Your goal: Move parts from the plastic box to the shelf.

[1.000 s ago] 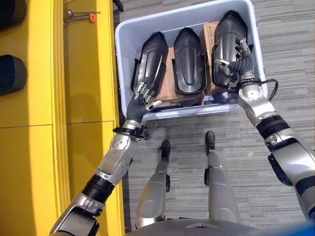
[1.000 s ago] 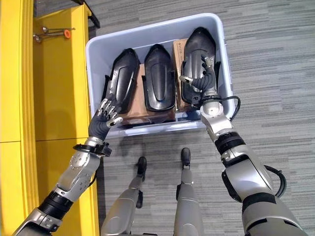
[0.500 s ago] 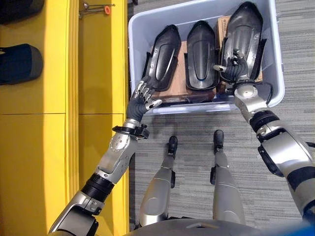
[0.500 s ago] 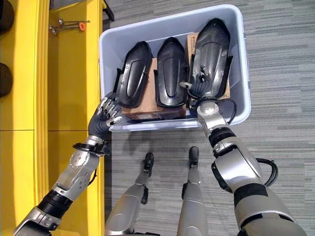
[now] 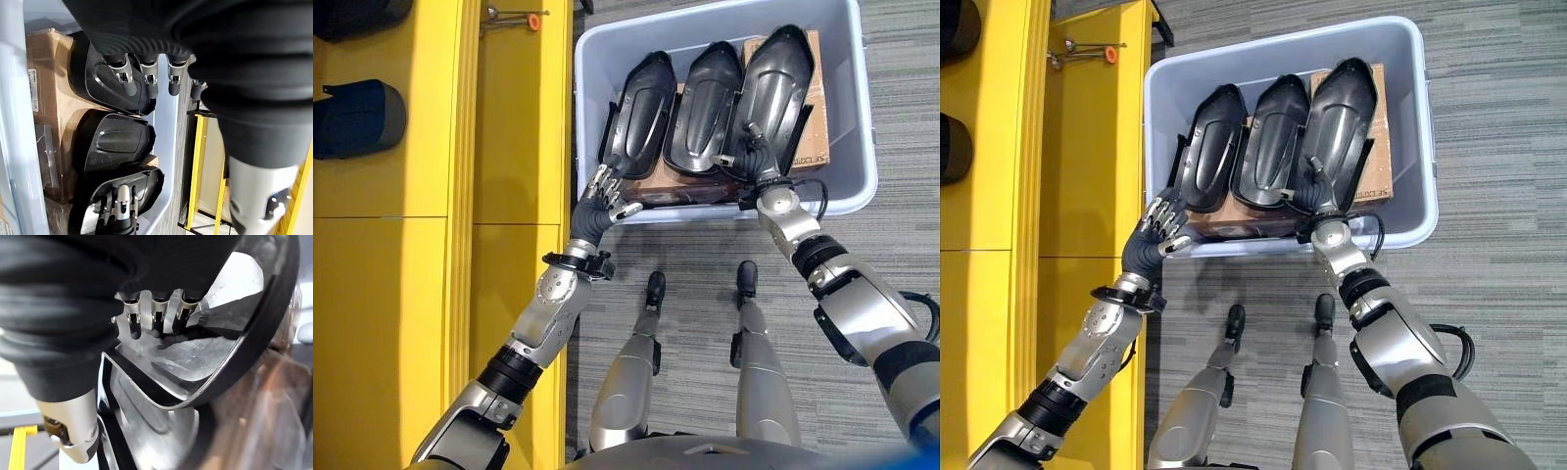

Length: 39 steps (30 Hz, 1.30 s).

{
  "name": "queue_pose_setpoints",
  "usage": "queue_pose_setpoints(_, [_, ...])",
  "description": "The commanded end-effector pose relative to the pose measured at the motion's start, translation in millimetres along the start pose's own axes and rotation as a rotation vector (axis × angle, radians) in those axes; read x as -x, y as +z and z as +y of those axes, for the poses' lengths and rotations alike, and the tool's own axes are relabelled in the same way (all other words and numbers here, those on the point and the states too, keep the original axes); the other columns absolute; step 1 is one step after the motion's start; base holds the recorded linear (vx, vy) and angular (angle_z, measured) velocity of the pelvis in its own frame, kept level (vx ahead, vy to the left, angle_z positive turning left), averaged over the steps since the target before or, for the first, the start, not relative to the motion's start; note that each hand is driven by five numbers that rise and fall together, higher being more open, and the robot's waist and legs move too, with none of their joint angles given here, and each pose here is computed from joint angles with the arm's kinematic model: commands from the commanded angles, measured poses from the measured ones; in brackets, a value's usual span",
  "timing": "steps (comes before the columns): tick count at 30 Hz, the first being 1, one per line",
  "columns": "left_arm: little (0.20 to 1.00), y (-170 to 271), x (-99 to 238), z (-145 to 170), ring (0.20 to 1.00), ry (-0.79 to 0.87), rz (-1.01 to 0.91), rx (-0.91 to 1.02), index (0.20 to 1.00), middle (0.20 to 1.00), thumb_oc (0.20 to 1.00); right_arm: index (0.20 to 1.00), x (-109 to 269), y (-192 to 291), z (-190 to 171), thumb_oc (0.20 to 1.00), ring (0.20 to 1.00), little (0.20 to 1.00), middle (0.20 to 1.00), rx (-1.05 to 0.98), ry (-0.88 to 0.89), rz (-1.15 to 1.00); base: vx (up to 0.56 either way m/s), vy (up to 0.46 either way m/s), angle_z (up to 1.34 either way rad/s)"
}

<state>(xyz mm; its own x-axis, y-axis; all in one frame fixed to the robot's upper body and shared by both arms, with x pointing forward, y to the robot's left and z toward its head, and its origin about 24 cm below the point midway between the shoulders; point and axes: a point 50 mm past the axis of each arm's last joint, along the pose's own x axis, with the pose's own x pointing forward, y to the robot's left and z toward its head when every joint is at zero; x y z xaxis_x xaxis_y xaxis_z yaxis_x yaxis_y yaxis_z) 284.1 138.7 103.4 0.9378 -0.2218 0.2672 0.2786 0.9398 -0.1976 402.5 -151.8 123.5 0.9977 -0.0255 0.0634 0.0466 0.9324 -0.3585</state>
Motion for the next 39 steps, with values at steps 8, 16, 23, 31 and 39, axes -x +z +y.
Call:
queue_pose_setpoints(8, [1.0, 26.3, -0.8, 4.7, 1.0, 0.036, -0.139, -0.001, 1.0, 1.0, 1.0, 1.0, 12.0, 77.6, -16.2, 1.0, 1.0, 1.0, 1.0, -0.014, -0.065, -0.389, -0.01, 0.011, 0.04])
queue_pose_setpoints(16, [1.0, 32.7, 2.4, 10.0, 1.0, 0.081, -0.168, -0.002, 1.0, 1.0, 1.0, 1.0, 55.3, 130.5, -56.2, 1.0, 1.0, 1.0, 1.0, 0.006, -0.279, -0.741, 0.01, 0.004, -0.08])
queue_pose_setpoints(23, [1.0, 36.2, 9.5, 12.3, 1.0, 0.118, -0.195, -0.008, 1.0, 1.0, 1.0, 1.0, 100.0, 132.8, -56.6, 1.0, 1.0, 1.0, 1.0, -0.038, -0.411, -0.9, 0.02, 0.003, -0.1])
queue_pose_setpoints(31, [1.0, 35.9, 10.6, 12.3, 1.0, 0.14, -0.199, -0.011, 1.0, 1.0, 1.0, 1.0, 95.7, 114.2, -49.0, 1.0, 1.0, 1.0, 1.0, -0.107, -0.431, -0.807, 0.0, -0.001, 0.0])
queue_pose_setpoints(39, [1.0, 34.4, 11.5, 11.8, 1.0, 0.153, -0.197, -0.004, 1.0, 1.0, 1.0, 1.0, 79.6, 84.9, -43.7, 1.0, 1.0, 1.0, 1.0, -0.133, -0.457, -0.636, 0.0, 0.0, 0.0])
